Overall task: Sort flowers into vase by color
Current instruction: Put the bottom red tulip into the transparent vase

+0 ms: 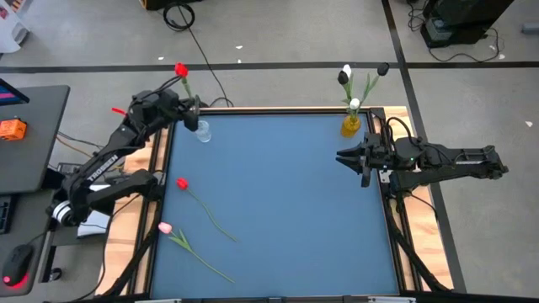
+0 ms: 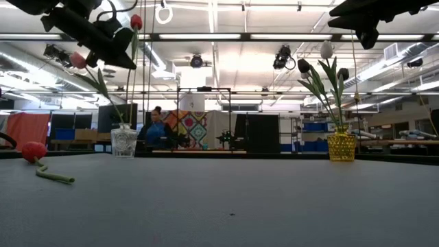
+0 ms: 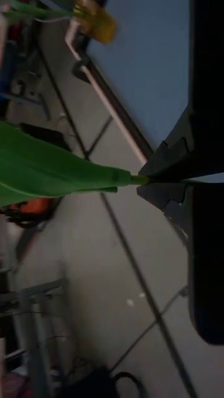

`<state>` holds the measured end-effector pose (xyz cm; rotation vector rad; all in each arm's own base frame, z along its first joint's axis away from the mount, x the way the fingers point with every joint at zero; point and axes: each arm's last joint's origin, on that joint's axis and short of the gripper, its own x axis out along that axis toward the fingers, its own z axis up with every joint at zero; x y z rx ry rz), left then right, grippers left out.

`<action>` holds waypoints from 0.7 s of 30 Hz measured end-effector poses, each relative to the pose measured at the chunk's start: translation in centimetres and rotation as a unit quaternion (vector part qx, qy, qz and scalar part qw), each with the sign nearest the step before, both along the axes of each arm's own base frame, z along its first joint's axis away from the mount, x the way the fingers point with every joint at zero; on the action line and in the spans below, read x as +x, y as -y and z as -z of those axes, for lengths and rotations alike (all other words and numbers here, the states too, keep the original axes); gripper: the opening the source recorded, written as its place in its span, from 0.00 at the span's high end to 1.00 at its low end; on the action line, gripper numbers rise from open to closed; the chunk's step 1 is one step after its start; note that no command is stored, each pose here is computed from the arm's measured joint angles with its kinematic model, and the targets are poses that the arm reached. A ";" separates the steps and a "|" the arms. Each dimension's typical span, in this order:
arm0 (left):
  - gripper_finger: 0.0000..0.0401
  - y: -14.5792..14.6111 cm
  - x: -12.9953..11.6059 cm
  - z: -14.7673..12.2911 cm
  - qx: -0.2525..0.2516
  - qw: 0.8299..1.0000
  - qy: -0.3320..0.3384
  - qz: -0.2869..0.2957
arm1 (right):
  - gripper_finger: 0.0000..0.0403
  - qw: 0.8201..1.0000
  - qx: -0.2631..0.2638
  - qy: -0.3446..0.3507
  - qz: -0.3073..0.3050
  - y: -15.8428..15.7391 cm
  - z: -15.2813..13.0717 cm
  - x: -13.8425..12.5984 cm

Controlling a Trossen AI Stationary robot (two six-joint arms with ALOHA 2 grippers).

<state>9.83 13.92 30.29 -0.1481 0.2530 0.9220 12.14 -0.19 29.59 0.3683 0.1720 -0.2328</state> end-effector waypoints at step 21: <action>0.84 -1.5 0.9 1.6 -0.086 0.994 0.035 -0.050 | 0.72 1.000 0.000 0.000 0.000 0.0 0.0 0.0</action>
